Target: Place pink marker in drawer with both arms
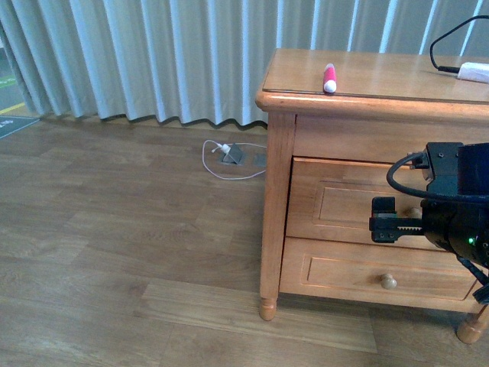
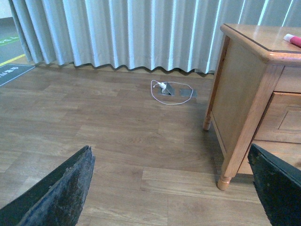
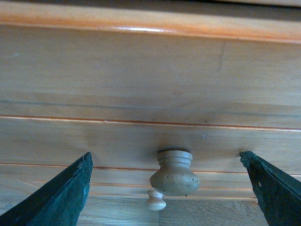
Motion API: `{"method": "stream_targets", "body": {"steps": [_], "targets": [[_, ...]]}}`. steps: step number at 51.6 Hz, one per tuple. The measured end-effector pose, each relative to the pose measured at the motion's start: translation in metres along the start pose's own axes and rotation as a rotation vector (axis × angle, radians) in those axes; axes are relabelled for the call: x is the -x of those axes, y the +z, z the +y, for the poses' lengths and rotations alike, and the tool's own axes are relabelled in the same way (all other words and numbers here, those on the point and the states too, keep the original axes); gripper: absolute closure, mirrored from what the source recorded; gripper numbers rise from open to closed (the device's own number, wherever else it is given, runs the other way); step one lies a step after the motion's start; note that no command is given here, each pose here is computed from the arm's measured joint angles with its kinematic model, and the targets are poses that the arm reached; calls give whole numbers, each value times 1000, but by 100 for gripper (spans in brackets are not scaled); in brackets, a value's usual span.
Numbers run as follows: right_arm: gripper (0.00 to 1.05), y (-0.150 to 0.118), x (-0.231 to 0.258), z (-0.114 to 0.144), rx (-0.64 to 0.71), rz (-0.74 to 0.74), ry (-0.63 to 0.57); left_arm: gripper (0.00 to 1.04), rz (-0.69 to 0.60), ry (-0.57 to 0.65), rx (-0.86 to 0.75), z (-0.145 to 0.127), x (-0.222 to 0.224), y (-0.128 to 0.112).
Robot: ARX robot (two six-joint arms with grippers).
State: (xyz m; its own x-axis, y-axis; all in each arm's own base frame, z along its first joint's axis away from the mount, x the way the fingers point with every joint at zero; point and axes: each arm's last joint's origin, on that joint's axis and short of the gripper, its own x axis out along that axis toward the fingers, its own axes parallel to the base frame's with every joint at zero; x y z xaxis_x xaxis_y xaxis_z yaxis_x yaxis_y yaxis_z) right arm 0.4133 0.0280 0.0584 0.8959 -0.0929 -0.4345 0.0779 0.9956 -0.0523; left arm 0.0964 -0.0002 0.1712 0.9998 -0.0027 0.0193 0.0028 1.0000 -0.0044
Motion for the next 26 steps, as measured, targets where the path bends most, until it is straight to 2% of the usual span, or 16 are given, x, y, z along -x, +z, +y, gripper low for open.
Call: {"method": "stream_targets", "body": {"steps": [8,26], "targets": [[9,-1,-2,0,4,9,-7,6,0,0,0,0,0,0],[62,-2,-2,0,10,13,-14,6,0,0,0,0,0,0]]}}
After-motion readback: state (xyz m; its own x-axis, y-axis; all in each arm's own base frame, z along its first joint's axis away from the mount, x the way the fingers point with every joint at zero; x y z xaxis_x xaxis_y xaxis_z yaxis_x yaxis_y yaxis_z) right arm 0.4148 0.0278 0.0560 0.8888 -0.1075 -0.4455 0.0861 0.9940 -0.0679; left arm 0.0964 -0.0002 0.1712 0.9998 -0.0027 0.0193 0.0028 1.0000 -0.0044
